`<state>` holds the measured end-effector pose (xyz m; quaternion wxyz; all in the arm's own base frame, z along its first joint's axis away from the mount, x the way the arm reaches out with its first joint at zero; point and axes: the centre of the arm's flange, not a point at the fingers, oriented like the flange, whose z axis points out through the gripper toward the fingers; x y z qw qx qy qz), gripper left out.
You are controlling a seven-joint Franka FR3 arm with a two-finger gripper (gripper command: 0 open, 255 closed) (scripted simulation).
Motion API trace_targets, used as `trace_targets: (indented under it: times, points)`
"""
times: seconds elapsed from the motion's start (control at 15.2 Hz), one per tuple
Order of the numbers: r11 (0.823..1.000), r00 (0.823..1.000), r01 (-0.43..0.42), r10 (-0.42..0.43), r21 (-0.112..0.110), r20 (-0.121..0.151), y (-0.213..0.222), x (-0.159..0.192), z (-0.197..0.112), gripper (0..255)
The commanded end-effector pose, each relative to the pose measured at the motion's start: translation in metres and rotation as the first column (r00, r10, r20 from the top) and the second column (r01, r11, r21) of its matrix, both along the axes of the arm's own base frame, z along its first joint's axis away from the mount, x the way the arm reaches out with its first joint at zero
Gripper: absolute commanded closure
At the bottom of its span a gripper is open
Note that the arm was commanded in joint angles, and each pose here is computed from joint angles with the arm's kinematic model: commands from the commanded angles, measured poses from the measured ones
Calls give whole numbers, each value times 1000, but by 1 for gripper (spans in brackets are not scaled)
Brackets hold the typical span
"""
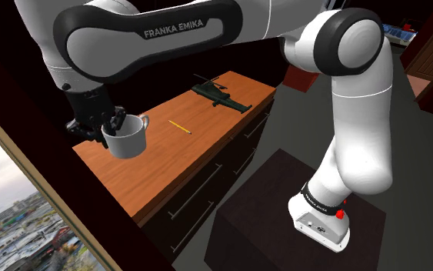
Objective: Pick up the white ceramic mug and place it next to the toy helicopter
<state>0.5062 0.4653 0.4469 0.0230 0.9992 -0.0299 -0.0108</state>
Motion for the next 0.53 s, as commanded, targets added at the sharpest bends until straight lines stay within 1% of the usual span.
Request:
trace_targets:
  times: [0.0, 0.46]
  points:
    - [1000, 1000, 0, 0, 0, 0, -1, 0, 11, 255]
    - [1000, 1000, 0, 0, 0, 0, -1, 0, 48, 255]
